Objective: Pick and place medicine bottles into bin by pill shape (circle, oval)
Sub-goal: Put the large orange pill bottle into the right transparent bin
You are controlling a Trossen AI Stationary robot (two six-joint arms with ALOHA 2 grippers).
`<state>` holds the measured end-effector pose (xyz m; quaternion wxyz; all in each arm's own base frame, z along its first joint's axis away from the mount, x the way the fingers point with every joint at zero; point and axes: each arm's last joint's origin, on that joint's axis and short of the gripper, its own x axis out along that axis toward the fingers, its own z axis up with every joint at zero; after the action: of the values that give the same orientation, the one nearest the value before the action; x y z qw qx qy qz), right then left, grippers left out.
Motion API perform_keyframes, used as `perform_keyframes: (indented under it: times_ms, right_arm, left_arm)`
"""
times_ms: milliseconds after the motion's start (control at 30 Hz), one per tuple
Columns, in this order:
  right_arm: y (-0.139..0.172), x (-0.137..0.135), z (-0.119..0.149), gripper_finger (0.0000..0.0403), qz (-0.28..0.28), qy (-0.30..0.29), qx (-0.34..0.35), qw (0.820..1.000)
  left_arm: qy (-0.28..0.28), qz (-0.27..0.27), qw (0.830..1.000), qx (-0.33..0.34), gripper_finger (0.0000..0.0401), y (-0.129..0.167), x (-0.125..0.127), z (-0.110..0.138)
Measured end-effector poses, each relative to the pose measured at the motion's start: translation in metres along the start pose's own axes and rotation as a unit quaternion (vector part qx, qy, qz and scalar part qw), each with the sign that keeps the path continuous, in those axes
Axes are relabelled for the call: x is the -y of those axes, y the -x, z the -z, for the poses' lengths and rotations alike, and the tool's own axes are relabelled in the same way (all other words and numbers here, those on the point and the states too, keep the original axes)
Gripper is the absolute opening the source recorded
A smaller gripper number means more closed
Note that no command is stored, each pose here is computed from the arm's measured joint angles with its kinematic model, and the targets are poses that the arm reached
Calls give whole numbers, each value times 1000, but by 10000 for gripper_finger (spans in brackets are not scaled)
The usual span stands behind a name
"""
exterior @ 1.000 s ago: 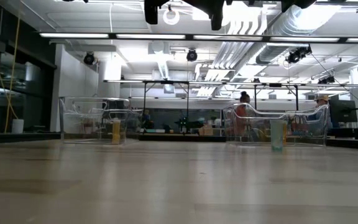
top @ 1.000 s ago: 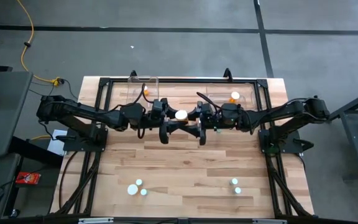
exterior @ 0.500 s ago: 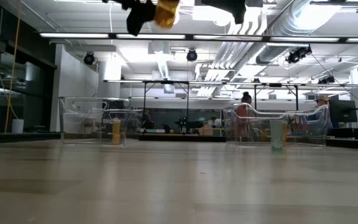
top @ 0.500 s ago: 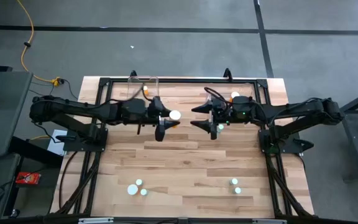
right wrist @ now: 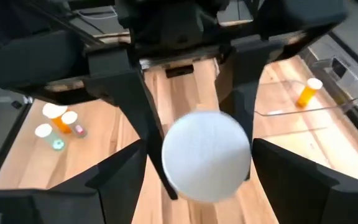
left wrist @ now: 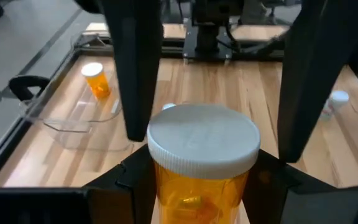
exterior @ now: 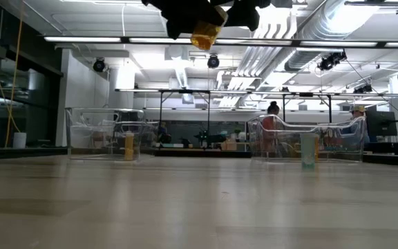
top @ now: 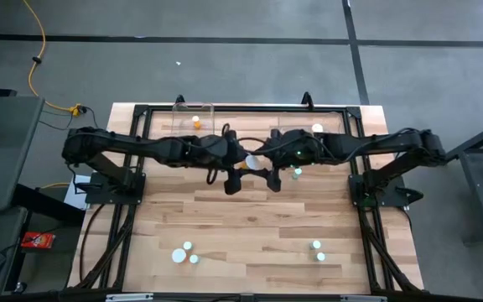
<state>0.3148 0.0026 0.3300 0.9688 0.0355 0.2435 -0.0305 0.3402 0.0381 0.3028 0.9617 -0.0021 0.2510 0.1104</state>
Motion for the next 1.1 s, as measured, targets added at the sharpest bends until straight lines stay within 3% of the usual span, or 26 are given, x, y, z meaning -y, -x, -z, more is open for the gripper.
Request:
perform_keyframes:
  times_ms: [333, 733, 1100]
  right_arm:
    - [-2, 0, 0, 275, 1, -1, 3, 1000]
    - [-2, 0, 1, 174, 3, -2, 1, 1000]
    - [3, 1, 0, 177, 14, 2, 1, 1000]
  left_arm:
    - [-16, -6, 1000, 2, 168, 1, 1, -1]
    - [-27, -7, 1000, 1, 168, 1, 1, -1]
    - [-5, -7, 1000, 1, 208, 3, 0, -2]
